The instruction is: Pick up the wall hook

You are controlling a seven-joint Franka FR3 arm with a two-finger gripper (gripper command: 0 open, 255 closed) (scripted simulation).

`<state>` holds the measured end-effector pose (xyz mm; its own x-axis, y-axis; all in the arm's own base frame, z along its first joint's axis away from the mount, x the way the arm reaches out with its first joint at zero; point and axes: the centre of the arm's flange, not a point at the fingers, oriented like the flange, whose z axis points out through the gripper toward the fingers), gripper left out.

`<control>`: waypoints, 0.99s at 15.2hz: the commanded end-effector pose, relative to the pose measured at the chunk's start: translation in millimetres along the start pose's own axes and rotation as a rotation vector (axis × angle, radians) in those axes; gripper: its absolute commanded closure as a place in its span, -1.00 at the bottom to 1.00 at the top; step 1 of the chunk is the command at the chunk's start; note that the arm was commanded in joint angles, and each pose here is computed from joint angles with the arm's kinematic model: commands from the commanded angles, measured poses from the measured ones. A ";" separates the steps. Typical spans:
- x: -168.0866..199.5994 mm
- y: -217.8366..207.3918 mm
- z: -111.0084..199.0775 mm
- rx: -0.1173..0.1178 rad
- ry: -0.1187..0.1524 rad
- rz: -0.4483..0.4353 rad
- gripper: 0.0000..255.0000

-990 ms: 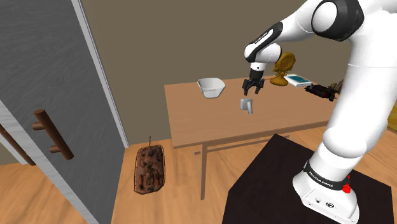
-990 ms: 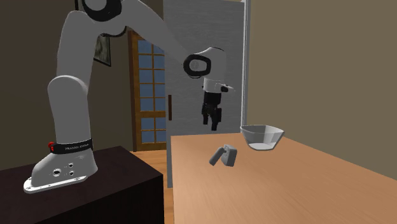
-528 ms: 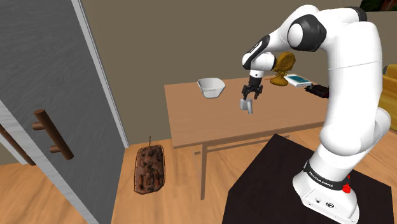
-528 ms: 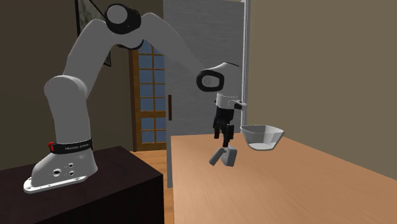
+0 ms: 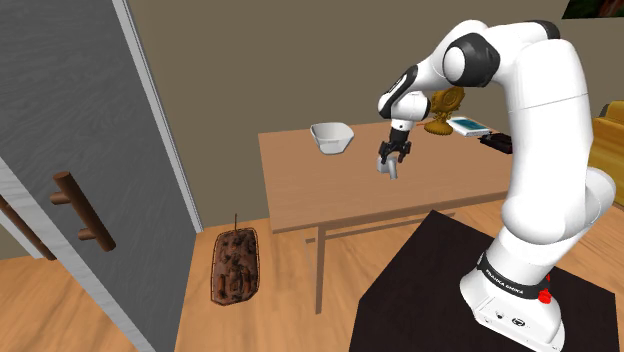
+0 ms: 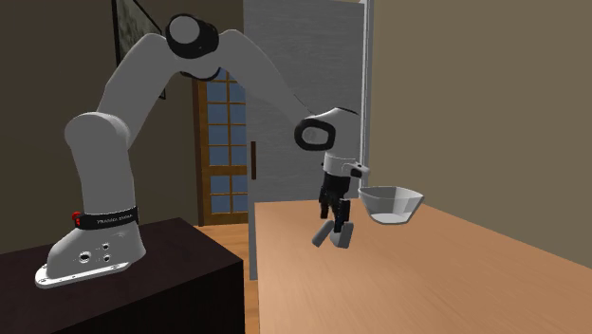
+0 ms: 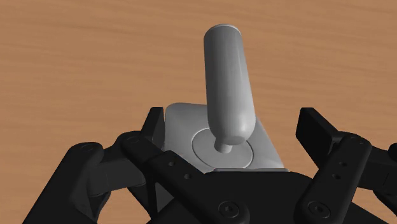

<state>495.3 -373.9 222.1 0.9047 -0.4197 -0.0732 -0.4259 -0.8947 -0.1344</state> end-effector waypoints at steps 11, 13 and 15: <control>-0.6 -0.9 -3.0 0.000 0.000 0.000 1.00; -1.4 -2.3 -13.5 0.000 0.000 0.000 1.00; -2.2 -3.7 -23.9 0.000 0.000 0.000 1.00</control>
<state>495.6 -373.1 240.8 0.9048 -0.4196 -0.0729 -0.4258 -0.8948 -0.1344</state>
